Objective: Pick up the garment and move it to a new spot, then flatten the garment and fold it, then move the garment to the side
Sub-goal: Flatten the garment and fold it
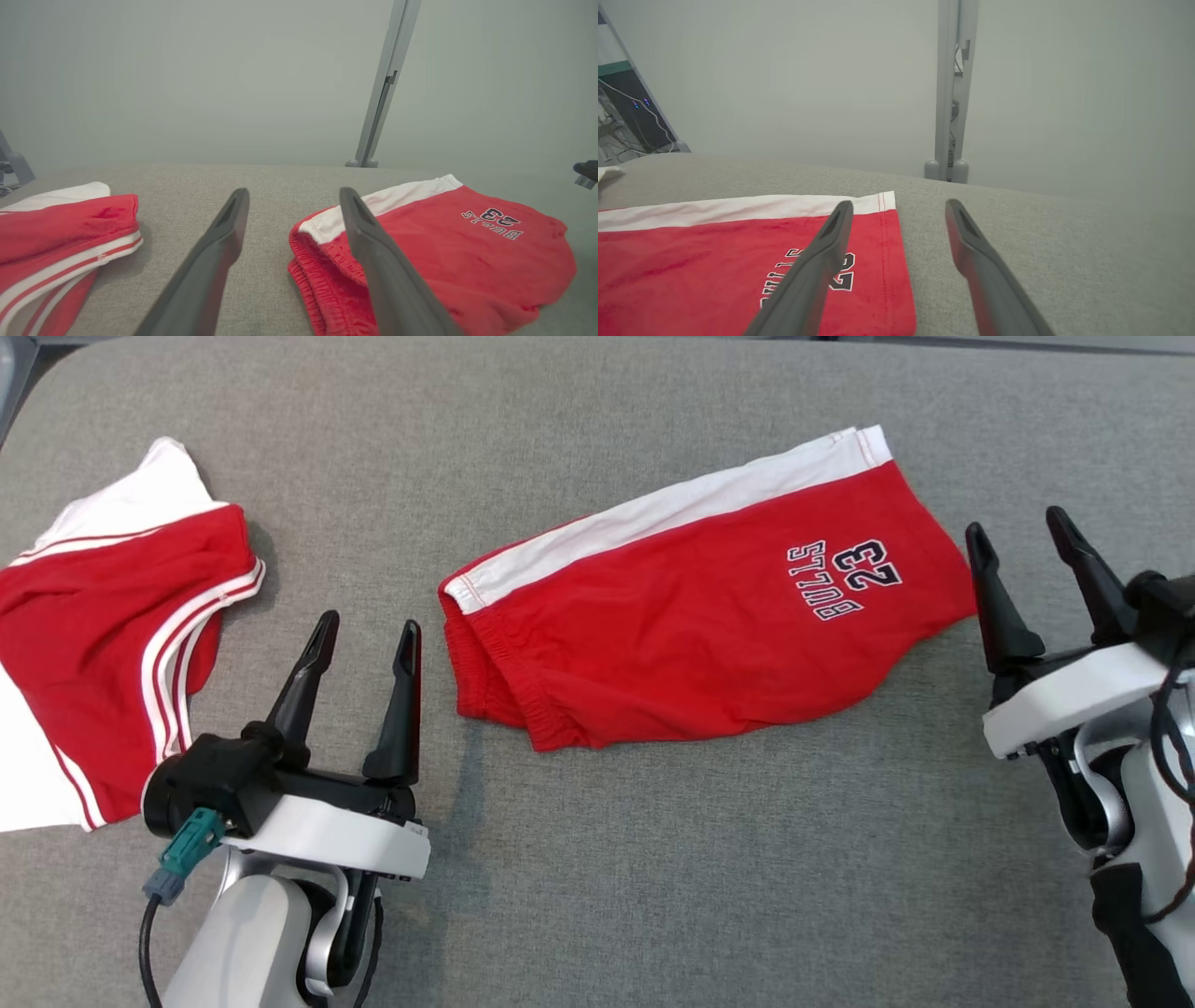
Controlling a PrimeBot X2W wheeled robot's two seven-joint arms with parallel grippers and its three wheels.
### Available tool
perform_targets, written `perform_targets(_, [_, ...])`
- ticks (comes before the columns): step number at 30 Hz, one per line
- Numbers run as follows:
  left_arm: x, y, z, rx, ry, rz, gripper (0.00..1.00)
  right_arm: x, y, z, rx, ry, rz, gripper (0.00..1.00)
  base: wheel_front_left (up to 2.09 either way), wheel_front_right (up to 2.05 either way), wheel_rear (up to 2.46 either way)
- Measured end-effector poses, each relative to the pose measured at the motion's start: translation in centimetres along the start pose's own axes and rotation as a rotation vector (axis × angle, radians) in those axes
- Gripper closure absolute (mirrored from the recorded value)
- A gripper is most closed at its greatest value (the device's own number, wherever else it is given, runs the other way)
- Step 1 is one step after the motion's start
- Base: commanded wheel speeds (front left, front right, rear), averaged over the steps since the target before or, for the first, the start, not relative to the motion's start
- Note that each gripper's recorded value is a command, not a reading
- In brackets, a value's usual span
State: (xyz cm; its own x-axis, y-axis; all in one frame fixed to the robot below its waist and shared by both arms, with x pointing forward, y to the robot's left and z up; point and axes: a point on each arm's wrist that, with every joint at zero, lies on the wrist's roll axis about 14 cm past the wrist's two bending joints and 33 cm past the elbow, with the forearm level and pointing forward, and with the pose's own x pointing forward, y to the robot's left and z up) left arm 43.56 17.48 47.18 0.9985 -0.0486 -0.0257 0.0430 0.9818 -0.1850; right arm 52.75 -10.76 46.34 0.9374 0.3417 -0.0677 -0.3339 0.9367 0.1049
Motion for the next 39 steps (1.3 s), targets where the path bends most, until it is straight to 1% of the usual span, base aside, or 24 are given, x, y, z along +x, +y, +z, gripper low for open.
perform_targets(5, [0.4, 0.7, -1.3, 0.000, 0.027, 0.019, 0.00, 1.7, 0.2, -5.1, 0.031, 0.140, 0.015, 0.00, 0.00, 0.00, 0.00])
perform_targets(9, [0.5, 0.9, -2.0, 0.000, 0.047, 0.023, 0.00, 2.0, 0.7, -8.2, 0.062, 0.229, 0.017, 0.00, 0.00, 0.00, 0.00])
perform_targets(15, [1.3, 0.4, -2.6, 0.007, 0.052, 0.001, 0.00, 3.0, 1.5, -9.8, 0.094, 0.298, 0.035, 0.00, 0.00, 0.00, 0.00])
perform_targets(16, [1.4, 0.3, -2.6, 0.007, 0.052, -0.003, 0.00, 3.1, 1.6, -10.0, 0.102, 0.310, 0.037, 0.03, 0.00, 0.00, 0.00])
perform_targets(17, [1.6, 0.2, -2.6, 0.007, 0.052, -0.008, 0.00, 3.2, 1.7, -10.1, 0.106, 0.315, 0.038, 0.52, 0.00, 0.00, 0.00])
perform_targets(19, [1.8, 0.1, -2.7, 0.008, 0.050, -0.013, 0.00, 3.4, 1.7, -10.1, 0.116, 0.315, 0.040, 0.77, 0.00, 0.00, 0.00])
perform_targets(20, [1.9, 0.0, -2.7, 0.008, 0.051, -0.015, 0.00, 3.5, 1.7, -10.1, 0.121, 0.317, 0.039, 1.00, 0.00, 0.00, 0.00])
perform_targets(28, [2.2, -0.4, -2.6, 0.018, 0.046, -0.029, 0.00, 3.1, 1.7, -9.8, 0.179, 0.296, 0.031, 1.00, 0.00, 0.00, 0.00])
perform_targets(35, [2.2, -0.8, -1.8, 0.024, 0.032, -0.042, 0.00, 1.0, 1.0, -9.6, 0.225, 0.260, -0.006, 1.00, 0.00, 0.00, 0.00])
perform_targets(39, [1.7, -1.0, -1.7, 0.024, 0.035, -0.044, 0.00, -1.0, -0.4, -9.6, 0.252, 0.241, -0.054, 1.00, 0.00, 0.00, 0.00])
